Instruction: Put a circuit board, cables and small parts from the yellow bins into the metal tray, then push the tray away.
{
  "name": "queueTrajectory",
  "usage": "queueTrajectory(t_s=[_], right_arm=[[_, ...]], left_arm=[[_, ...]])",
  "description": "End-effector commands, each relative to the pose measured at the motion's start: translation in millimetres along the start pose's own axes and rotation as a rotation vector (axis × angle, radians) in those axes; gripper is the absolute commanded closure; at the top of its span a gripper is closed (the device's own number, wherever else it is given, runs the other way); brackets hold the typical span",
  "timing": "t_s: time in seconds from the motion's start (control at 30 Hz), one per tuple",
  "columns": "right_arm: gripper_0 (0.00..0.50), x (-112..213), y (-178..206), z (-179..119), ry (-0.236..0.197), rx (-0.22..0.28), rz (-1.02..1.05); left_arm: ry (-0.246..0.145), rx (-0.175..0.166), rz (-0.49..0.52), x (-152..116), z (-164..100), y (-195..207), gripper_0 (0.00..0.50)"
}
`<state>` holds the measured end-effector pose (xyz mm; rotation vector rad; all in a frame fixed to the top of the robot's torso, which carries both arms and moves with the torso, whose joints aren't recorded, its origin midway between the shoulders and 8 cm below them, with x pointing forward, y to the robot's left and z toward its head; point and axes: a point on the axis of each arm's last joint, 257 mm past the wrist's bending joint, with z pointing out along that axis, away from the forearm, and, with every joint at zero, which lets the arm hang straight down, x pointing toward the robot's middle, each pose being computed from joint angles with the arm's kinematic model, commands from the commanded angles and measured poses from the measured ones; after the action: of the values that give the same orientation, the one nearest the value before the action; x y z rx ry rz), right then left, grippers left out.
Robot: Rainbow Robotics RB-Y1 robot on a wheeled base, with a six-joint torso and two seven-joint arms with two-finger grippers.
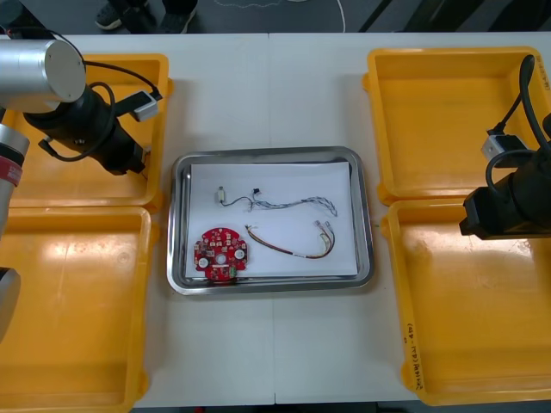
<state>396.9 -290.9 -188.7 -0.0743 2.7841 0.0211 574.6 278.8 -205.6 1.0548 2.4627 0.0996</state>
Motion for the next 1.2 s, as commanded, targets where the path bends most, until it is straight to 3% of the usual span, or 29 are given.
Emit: queueTrajectory(t_s=[0.03, 0.37, 0.9, 0.93, 1.07, 1.17, 1.2], right_arm=[[0.000, -4.2, -2.4, -8.5, -0.032, 0.002, 0.048], [0.000, -4.2, -2.4, -8.5, -0.032, 0.002, 0.048], [0.000, -4.2, -2.4, -8.5, -0.032, 0.002, 0.048], [0.000, -4.2, -2.4, -8.5, -0.032, 0.002, 0.048], [0.000, -4.2, -2.4, -8.5, -0.032, 0.002, 0.048], [0.000, -4.2, -2.4, -8.5, -0.032, 0.002, 0.048], [0.000, -4.2, -2.4, -8.5, -0.032, 0.002, 0.048]], left_arm=[[-0.038, -0.013, -0.050, -12.9, -1.6, -3.7, 0.002], [-0.044, -0.017, -0.057, -20.6, 4.5, -10.7, 0.039], [-0.026, -0.030, -0.066, -3.6, 19.6, -10.8, 0.079], [-0.025, -0.030, -0.065, -2.8, 20.1, -11.1, 0.097], [-0.022, -0.028, -0.062, -2.0, 20.4, -11.5, 0.255], [-0.021, -0.027, -0.060, -1.7, 20.4, -11.7, 0.428], [-0.022, -0.028, -0.059, -2.2, 20.1, -11.6, 0.452]])
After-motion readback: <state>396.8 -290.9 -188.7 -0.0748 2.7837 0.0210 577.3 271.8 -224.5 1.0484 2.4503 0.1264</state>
